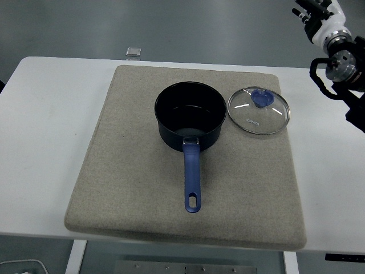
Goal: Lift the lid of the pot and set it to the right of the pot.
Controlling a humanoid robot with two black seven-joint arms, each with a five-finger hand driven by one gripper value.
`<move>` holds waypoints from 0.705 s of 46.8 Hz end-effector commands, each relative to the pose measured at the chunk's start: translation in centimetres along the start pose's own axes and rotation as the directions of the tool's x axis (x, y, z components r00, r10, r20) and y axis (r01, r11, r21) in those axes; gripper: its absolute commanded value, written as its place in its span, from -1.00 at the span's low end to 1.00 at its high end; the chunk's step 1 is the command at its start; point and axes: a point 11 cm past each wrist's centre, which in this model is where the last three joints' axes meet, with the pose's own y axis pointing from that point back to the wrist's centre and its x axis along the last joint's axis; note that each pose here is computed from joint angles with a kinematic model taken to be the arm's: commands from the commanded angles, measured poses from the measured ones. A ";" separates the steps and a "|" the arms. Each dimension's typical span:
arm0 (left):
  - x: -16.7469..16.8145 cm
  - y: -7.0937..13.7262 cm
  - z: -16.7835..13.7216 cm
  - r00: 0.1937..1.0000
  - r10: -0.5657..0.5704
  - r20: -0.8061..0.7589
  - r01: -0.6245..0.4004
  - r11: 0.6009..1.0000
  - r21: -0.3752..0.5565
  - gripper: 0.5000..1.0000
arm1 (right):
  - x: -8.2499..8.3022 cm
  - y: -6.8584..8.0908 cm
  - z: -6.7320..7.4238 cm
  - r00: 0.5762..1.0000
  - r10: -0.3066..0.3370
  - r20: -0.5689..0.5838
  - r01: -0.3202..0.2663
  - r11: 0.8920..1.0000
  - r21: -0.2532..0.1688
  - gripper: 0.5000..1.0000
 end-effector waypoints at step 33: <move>0.0 0.0 0.0 1.000 0.000 0.000 0.000 1.000 0.000 1.00 | -0.1 0.7 3.5 0.990 -0.059 -0.125 0.054 0.997 -0.050 0.61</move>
